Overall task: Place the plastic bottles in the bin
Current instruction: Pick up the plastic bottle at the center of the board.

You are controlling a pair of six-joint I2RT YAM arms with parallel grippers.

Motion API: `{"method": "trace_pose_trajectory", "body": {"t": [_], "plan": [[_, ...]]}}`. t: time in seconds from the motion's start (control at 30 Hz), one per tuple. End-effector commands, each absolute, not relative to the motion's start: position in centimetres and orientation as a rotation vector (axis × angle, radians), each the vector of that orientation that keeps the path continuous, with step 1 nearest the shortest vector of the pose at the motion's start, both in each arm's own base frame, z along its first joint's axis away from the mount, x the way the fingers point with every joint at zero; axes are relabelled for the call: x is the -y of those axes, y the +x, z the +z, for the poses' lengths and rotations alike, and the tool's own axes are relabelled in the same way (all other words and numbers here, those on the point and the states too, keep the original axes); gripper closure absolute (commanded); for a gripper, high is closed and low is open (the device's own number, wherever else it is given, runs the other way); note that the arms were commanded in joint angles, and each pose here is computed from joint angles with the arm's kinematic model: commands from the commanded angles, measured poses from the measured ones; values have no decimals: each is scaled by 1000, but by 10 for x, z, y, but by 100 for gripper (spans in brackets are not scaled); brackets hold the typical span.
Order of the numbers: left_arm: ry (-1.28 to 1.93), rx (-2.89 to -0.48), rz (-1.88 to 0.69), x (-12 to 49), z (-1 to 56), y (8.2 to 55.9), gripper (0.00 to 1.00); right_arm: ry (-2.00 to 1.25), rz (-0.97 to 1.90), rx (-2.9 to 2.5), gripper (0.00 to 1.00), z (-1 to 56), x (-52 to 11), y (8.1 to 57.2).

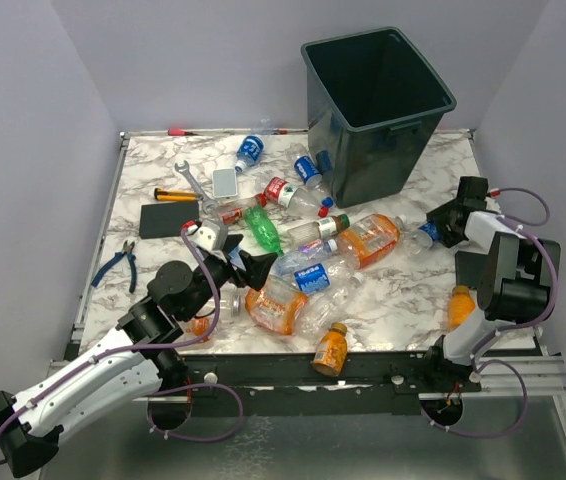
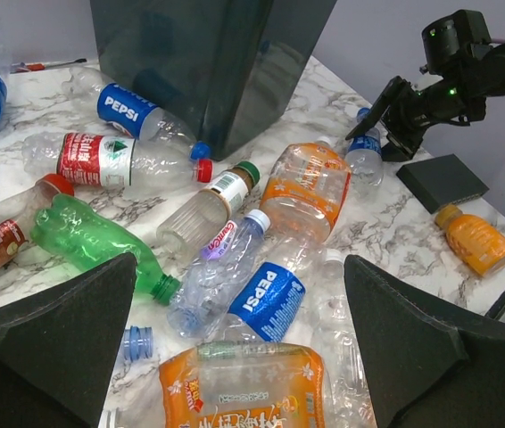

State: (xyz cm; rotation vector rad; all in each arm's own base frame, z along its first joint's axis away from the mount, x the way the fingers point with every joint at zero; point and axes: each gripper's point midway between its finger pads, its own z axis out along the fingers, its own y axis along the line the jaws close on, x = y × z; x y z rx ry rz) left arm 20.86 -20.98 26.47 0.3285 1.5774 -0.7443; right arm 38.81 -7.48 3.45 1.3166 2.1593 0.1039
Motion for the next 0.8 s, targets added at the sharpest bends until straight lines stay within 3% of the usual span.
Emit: {"method": "trace_pose_trajectory", "body": {"t": [0.0, 0.3, 0.47, 0.6, 0.77], "plan": [[347, -1555, -762, 213, 267, 205, 1, 1275, 174, -2129, 45, 47, 70, 393], [329, -1545, -778, 212, 269, 205, 1, 1135, 357, -1914, 54, 143, 40, 342], [299, -1532, -815, 213, 274, 203, 1, 771, 578, -1821, 54, 221, -23, 289], [267, -1519, -841, 212, 278, 203, 1, 278, 902, -1666, 54, 288, -96, 237], [365, -1484, -1014, 236, 286, 182, 1, -22, 1098, -1548, 55, 328, -133, 178]]}}
